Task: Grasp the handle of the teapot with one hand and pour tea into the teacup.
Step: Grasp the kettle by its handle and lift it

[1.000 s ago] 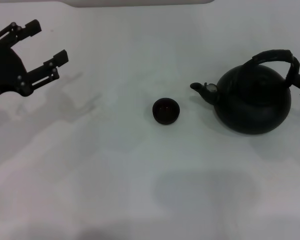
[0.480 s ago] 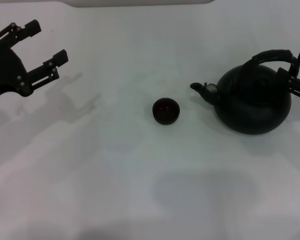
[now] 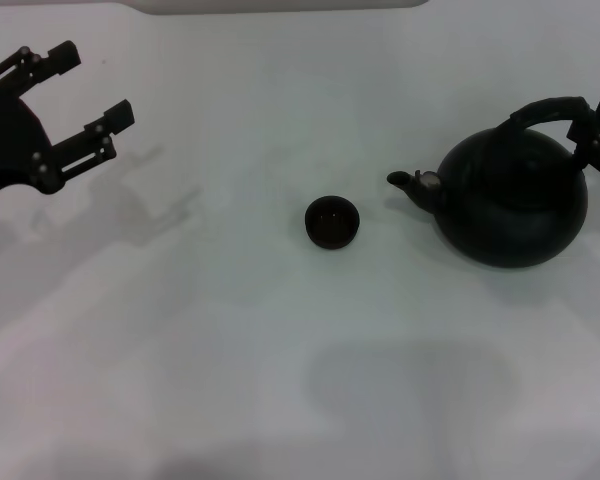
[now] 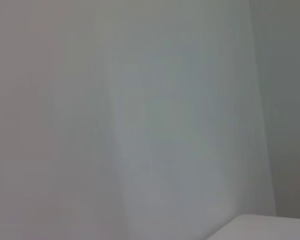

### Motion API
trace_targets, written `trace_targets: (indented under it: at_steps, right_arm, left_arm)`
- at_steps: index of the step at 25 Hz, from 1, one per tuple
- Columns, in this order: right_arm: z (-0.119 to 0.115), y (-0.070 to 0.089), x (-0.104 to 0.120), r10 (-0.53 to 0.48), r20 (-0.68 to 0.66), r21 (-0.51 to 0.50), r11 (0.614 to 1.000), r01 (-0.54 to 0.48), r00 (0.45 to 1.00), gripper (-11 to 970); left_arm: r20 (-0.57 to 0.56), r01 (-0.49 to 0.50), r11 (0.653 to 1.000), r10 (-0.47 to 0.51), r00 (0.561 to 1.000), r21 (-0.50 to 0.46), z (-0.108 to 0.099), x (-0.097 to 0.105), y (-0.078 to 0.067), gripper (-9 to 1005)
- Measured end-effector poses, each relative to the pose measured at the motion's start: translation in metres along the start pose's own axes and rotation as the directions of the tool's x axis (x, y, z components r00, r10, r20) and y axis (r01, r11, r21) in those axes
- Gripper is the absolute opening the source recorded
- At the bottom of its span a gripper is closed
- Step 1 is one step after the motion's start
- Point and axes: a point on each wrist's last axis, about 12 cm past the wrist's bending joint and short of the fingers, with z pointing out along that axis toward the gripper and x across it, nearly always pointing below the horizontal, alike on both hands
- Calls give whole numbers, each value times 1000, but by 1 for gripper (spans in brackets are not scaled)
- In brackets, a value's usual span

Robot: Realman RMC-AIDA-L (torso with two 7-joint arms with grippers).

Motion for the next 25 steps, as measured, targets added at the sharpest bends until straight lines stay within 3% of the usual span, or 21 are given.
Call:
trace_targets:
  at_steps: [9, 13, 21, 25]
  right_arm:
    - [2, 1, 4, -30, -20, 5, 1000, 30, 999, 385]
    - [14, 3, 7, -37, -40, -15, 999, 37, 999, 268]
    - [29, 10, 8, -94, -34, -28, 995, 93, 995, 252]
    - [29, 10, 4, -117, -21, -33, 993, 116, 993, 173]
  left_arm:
    - [1, -3, 1000, 3, 1000, 5, 2, -1, 1, 775]
    - [2, -3, 1000, 3, 1000, 7, 4, -1, 1, 775]
    - [0, 7, 1000, -7, 1000, 8, 4, 1, 0, 775]
    - [-4, 16, 1000, -16, 1000, 4, 2, 3, -1, 775]
